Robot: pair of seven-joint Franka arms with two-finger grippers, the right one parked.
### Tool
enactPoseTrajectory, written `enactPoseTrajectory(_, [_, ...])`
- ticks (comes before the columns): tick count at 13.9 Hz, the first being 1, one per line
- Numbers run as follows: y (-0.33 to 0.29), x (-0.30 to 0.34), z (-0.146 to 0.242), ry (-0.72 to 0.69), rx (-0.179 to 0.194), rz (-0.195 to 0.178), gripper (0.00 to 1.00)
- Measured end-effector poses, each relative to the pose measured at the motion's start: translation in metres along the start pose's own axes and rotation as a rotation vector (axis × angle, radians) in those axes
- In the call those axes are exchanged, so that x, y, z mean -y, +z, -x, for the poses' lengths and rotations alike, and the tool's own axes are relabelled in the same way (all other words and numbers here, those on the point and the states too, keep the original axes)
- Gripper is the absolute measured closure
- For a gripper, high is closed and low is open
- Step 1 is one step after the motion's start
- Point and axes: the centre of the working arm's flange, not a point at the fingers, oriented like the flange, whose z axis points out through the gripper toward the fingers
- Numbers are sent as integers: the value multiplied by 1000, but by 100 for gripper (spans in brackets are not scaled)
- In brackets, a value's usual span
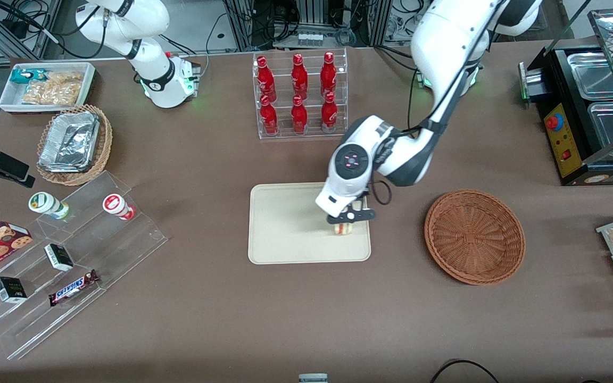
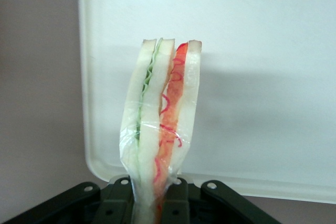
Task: Place sandwich from basket to tray
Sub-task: 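Lower the held sandwich onto the cream tray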
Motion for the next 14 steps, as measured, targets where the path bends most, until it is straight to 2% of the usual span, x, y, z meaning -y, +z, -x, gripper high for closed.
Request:
enactPoseTrajectory(4, [30,-45,18,-2,5,-7,85])
enactPoseTrajectory(13, [41,-62,2,-13,-8,12,85])
enactPoseTrajectory(14, [41,-62,1,-14,-9,13,78])
